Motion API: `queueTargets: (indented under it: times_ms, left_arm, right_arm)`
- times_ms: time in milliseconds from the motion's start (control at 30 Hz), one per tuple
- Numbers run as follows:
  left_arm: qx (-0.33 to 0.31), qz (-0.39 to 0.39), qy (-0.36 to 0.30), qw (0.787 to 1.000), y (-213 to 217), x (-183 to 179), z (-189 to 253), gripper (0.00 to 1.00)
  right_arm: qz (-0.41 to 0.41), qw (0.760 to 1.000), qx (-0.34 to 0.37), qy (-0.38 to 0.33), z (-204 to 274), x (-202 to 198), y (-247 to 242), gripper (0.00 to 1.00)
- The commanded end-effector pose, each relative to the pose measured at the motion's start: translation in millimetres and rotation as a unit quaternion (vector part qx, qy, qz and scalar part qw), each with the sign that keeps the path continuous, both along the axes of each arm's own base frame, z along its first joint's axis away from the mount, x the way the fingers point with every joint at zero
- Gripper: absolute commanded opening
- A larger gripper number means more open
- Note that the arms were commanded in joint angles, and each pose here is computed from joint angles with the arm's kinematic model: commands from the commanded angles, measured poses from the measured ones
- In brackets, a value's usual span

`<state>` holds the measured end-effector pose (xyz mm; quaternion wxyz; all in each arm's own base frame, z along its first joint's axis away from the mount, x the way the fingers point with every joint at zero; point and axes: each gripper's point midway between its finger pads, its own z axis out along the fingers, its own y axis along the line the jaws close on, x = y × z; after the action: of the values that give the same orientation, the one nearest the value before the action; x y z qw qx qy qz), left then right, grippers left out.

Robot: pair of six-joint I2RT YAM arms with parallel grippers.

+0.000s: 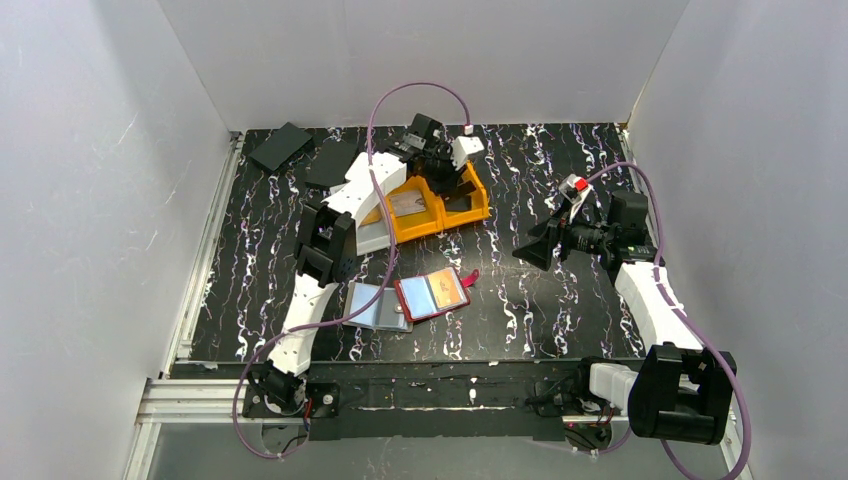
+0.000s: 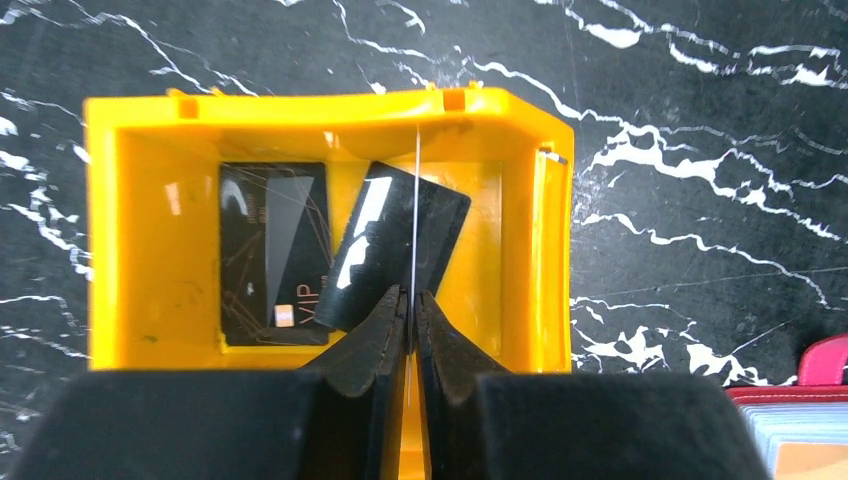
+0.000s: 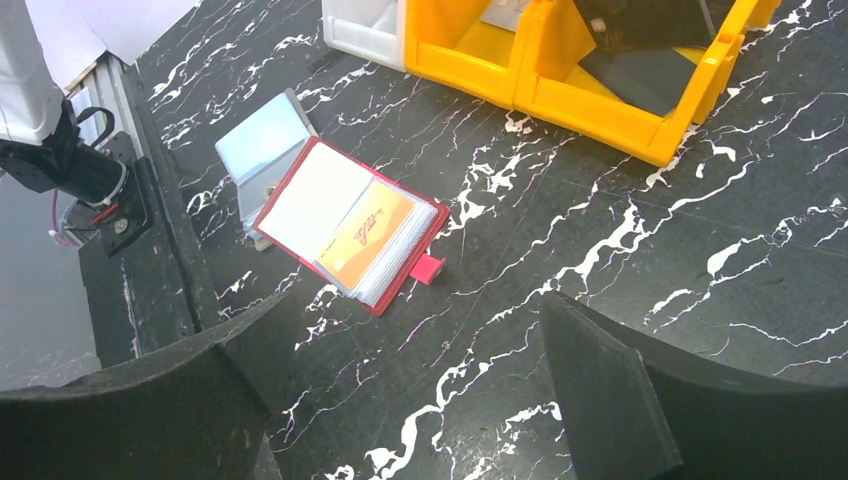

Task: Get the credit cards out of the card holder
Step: Place the credit card in the storage box.

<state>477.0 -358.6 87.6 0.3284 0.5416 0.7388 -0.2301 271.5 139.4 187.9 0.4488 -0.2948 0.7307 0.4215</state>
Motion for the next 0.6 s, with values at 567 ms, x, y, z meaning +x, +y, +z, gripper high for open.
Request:
queueTargets:
  times_ms: [567]
  left_arm:
    - [-0.023,0.039,-0.003,0.999,-4.6,-0.6,49.7,0.18]
  right_arm:
    - [0.011,1.0,0.014,-0.011,6.3,-0.3,1.7,0.98]
